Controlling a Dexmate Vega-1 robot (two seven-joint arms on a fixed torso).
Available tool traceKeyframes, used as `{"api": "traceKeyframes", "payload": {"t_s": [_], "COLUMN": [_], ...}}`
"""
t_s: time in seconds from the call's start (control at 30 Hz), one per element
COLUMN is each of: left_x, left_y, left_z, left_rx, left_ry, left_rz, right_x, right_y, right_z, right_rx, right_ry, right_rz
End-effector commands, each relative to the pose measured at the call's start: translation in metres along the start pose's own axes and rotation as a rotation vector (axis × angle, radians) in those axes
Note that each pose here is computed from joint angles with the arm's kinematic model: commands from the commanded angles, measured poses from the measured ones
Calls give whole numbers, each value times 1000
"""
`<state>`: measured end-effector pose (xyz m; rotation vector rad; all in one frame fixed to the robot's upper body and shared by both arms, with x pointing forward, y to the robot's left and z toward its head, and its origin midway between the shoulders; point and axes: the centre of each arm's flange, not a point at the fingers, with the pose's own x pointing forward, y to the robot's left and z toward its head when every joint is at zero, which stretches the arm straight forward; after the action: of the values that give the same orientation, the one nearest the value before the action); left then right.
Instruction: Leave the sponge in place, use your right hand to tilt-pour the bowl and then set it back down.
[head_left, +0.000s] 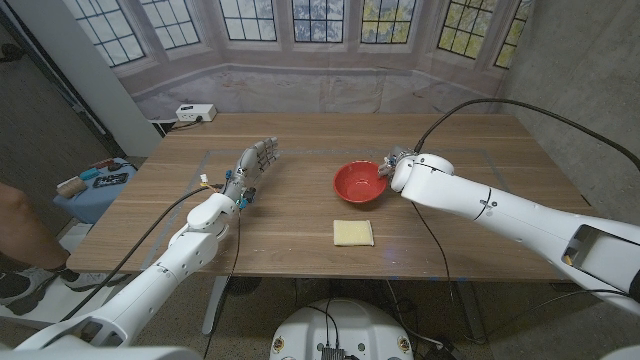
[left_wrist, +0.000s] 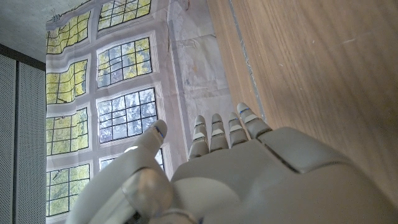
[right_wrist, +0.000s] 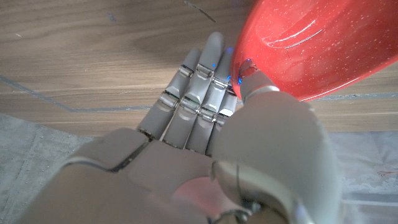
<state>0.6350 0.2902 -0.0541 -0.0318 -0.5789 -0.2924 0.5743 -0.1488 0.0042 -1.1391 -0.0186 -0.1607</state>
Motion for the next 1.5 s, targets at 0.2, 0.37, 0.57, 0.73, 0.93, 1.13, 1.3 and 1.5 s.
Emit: {"api": "traceKeyframes", "payload": {"t_s": [0.2,0.37,0.57,0.73,0.93,1.13,1.3,1.5], "left_x": [2,3,4,4,3,4,5,7], "left_y": [-3,-3,-4,-5,-4,-4,-3,-2], "left_z": [-1,0,0,1,4,7,11,13], "left_rx": [1,2,3,5,8,11,15,16], "left_ry": [6,5,5,4,-2,-11,-19,-20], "left_rz": [-8,-10,-11,-11,-7,-6,-4,2], "right_x": [-7,-11,-16,-17,-20,-22,-23,-23], "right_y": [-7,-12,-16,-19,-22,-23,-24,-24], "right_z": [-1,0,1,1,2,5,7,10], "right_rx": [17,10,-3,-10,-28,-48,-60,-78], "right_ry": [-42,-58,-69,-76,-89,-104,-117,-133], "right_rz": [-67,-93,-119,-130,-169,-220,-262,-306]}}
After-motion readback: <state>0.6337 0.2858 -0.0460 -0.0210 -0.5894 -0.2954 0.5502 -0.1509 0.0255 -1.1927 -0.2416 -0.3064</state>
